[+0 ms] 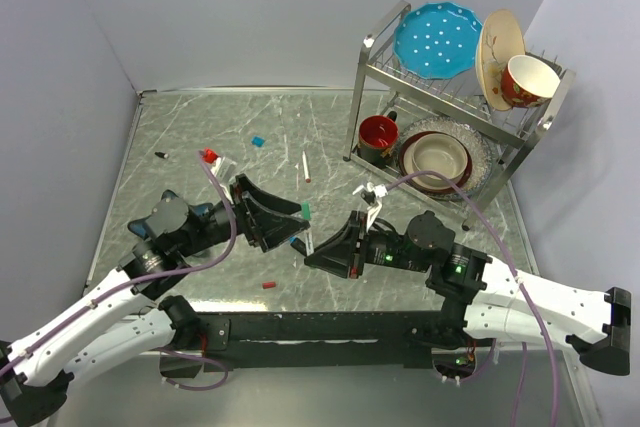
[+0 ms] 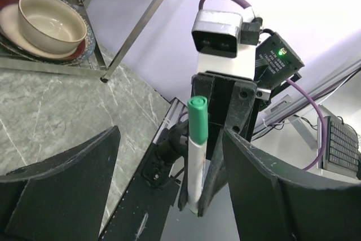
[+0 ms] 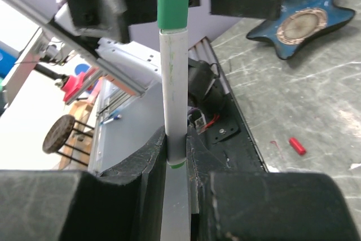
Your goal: Insert the pens into the pen caps
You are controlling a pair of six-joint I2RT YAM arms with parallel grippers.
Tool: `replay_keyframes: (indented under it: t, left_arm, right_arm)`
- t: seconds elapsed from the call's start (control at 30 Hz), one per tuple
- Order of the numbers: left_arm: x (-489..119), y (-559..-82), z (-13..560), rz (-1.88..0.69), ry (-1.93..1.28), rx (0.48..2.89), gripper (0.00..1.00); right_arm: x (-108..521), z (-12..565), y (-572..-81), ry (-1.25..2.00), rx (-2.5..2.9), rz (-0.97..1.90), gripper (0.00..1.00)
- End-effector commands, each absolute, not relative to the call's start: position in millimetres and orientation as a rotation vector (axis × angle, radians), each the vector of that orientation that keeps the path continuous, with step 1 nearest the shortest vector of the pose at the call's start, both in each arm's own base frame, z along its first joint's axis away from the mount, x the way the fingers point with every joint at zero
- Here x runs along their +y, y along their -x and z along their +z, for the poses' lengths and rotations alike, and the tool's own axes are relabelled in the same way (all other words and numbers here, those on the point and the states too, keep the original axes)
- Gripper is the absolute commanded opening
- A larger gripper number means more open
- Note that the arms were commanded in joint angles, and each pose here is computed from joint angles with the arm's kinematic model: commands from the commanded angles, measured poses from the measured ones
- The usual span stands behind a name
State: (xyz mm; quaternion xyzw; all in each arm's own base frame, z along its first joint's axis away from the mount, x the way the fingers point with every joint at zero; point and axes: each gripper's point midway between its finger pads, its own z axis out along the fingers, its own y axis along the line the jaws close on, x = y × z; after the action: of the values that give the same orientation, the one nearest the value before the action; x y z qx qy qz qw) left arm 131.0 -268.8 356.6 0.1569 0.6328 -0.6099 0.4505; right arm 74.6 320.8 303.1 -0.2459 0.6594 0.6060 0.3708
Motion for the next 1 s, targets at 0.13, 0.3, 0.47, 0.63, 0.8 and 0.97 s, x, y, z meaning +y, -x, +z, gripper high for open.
replay_keyframes:
  t: [0.13, 0.3, 0.47, 0.63, 0.8, 0.97]
  left_arm:
    - [-266.0, -126.2, 400.7, -1.511, -0.437, 1.422, 0.75]
    - [-265.2, -125.2, 406.3, -1.513, -0.441, 1.402, 0.74]
    - [-265.9, -125.3, 408.5, -1.516, -0.444, 1.397, 0.70]
    - [-267.2, -125.5, 407.8, -1.517, -0.449, 1.402, 0.58]
    - [-270.8, -112.2, 404.2, -1.609, -0.485, 1.380, 0.13]
    - [-271.3, -84.2, 387.8, -1.800, -0.533, 1.371, 0.01]
  right_arm:
    - [325.6, 317.4, -57.6, 0.692, 1.608, 1.648, 0.00]
    - [327.3, 317.7, -56.6, 0.697, 1.607, 1.654, 0.00]
    - [327.6, 317.7, -53.2, 0.707, 1.607, 1.664, 0.00]
    - [328.0, 317.9, -52.2, 0.711, 1.604, 1.671, 0.00]
    - [328.0, 327.5, -55.2, 0.680, 1.579, 1.673, 0.00]
    - [319.6, 366.9, -65.5, 0.578, 1.444, 1.677, 0.00]
